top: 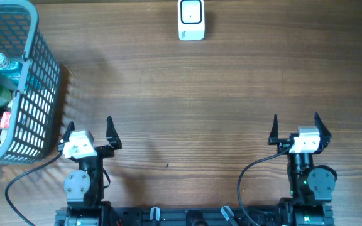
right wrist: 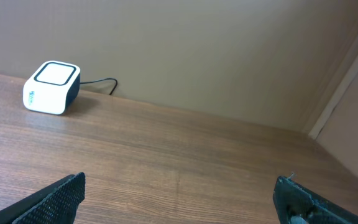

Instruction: Scan the item barcode

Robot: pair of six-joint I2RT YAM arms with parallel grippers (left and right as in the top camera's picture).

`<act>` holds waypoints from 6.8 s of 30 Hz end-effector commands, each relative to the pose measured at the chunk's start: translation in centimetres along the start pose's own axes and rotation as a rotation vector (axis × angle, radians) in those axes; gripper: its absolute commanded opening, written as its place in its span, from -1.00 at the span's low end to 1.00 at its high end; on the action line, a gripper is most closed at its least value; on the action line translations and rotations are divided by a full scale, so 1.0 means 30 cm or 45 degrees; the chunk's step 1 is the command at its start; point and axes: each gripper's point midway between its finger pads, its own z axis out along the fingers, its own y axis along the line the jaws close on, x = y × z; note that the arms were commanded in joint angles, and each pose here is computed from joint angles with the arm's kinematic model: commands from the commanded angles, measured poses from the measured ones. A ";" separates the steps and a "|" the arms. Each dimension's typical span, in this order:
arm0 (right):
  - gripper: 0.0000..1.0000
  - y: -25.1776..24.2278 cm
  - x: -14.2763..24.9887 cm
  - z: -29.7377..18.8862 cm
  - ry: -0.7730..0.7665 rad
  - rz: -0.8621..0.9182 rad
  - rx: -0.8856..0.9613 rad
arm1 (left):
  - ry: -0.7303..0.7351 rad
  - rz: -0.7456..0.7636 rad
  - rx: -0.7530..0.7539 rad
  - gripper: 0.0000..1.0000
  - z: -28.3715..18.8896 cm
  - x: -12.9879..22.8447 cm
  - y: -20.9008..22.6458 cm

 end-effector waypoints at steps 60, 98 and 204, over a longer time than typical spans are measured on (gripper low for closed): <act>1.00 -0.007 -0.010 -0.003 -0.016 -0.007 0.017 | -0.030 -0.030 0.234 1.00 -0.035 -0.166 -0.116; 1.00 -0.007 -0.010 -0.003 -0.016 -0.007 0.017 | 0.494 -0.208 -0.117 1.00 0.136 -0.944 -0.113; 1.00 -0.007 -0.010 -0.003 -0.016 -0.007 0.017 | 0.284 -1.264 -0.428 -0.22 0.333 -1.022 0.330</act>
